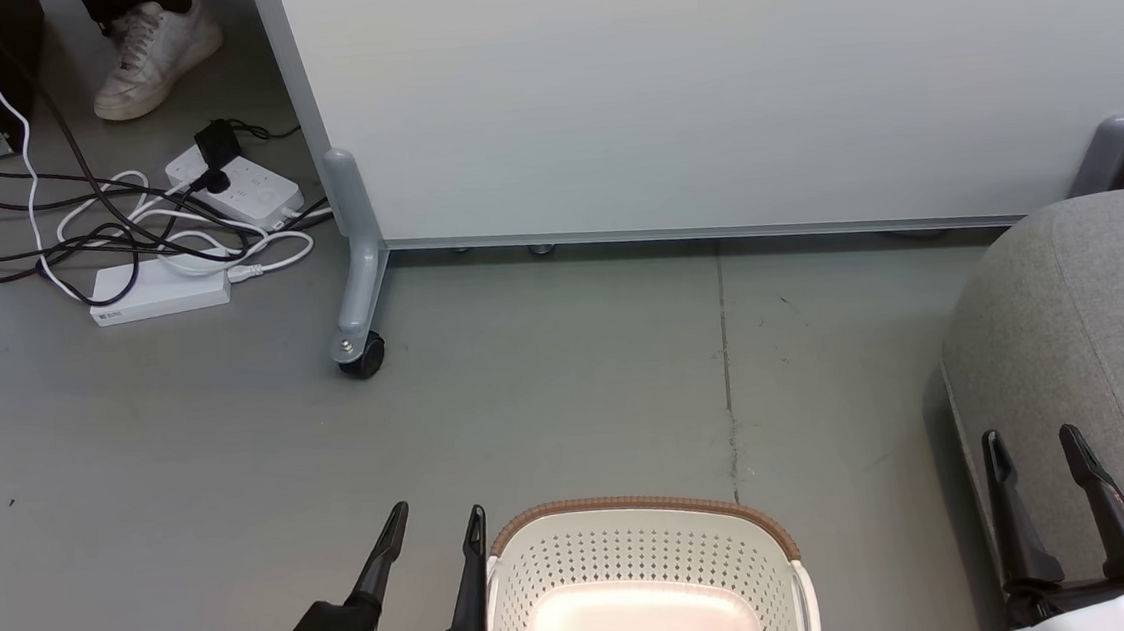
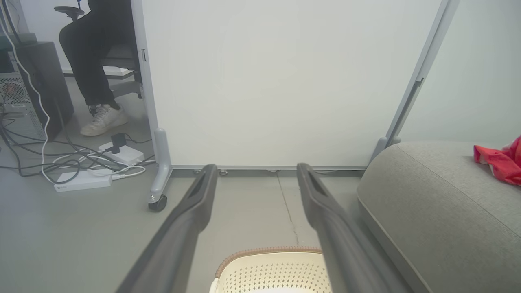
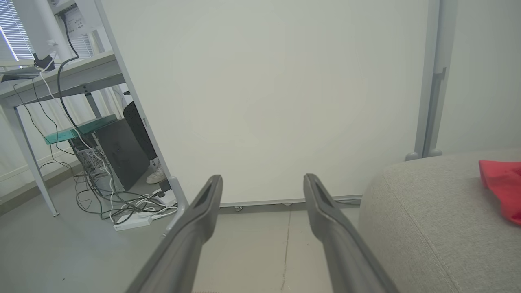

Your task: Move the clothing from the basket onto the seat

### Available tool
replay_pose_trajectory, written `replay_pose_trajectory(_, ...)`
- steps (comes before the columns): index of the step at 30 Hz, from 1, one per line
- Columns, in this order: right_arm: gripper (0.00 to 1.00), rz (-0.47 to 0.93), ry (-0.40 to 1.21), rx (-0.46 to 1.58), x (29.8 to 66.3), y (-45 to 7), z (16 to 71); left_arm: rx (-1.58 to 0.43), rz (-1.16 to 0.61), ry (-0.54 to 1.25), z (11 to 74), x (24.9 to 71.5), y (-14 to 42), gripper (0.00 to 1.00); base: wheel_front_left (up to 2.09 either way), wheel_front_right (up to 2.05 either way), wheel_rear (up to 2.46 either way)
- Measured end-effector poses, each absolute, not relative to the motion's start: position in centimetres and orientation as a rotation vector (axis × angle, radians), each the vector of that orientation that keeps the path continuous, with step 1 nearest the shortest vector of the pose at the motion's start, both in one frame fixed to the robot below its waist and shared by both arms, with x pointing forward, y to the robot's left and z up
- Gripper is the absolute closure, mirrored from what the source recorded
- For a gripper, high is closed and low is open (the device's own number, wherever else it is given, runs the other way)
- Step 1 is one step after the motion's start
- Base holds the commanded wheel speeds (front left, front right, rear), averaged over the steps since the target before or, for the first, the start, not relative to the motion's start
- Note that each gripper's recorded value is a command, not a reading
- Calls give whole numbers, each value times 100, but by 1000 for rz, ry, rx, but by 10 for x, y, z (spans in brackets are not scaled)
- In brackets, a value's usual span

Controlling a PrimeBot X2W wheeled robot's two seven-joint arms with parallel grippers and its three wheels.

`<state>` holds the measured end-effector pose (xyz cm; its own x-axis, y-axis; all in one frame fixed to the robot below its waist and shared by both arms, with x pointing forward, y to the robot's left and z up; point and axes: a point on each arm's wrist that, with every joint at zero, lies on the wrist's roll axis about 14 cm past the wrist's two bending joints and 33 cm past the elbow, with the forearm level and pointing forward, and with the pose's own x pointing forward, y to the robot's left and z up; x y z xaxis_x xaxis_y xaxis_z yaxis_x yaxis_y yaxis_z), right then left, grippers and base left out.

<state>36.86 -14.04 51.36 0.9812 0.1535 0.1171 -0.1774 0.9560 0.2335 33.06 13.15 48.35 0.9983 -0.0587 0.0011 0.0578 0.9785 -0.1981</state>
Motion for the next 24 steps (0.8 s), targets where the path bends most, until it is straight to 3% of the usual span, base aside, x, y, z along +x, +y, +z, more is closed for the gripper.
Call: replay_pose_trajectory(24,0,201,-97,224,367,-130,514,-239,-114,27,477,328,122,0,0,0,0)
